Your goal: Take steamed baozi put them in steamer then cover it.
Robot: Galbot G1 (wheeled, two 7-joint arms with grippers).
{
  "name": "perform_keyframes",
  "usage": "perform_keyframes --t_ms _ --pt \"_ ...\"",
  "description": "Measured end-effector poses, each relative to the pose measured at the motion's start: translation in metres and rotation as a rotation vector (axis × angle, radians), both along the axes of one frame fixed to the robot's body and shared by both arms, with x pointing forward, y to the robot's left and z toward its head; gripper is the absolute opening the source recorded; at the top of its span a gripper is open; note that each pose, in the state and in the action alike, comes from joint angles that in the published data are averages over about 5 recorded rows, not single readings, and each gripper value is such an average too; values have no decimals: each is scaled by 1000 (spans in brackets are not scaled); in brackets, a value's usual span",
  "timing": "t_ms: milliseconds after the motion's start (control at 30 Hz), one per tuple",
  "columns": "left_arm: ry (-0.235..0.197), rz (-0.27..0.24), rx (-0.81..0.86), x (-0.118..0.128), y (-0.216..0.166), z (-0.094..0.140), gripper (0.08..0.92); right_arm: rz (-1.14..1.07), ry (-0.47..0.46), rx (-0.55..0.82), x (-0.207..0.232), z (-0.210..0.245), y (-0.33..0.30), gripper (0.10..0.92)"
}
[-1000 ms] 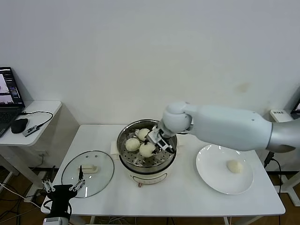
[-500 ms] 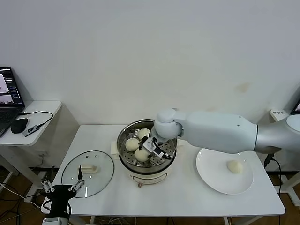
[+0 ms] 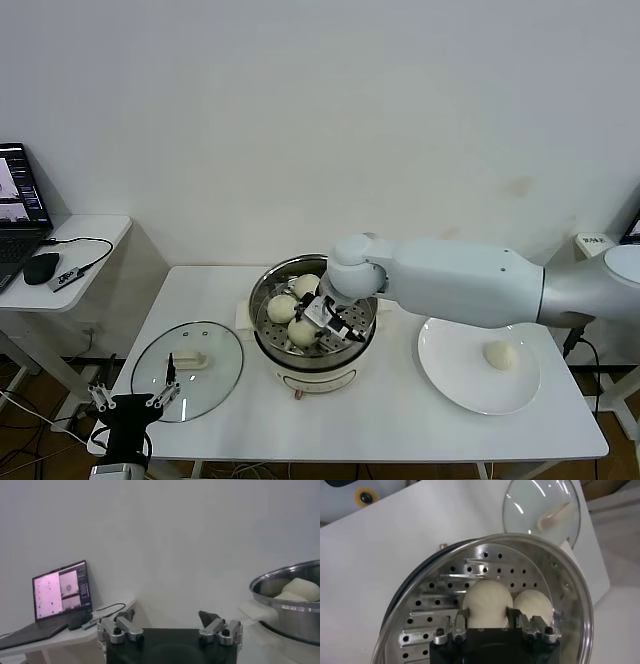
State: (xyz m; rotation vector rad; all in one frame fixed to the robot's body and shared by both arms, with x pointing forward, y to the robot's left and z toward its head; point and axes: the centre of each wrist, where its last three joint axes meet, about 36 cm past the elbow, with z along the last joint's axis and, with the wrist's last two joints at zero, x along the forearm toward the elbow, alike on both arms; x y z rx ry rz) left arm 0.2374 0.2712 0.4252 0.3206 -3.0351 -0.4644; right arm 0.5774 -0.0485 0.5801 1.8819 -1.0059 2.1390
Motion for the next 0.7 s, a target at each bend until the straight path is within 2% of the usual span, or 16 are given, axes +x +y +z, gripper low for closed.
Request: perform_keyframes --t_ms 233,333,700 --pt "-1 -1 0 0 0 1 823 -12 -1 18 0 13 -5 756" --pt "-4 -3 1 0 0 1 823 -29 -2 32 1 23 -10 808" --pt "-17 -23 2 5 0 6 823 -201 13 107 5 77 -62 823"
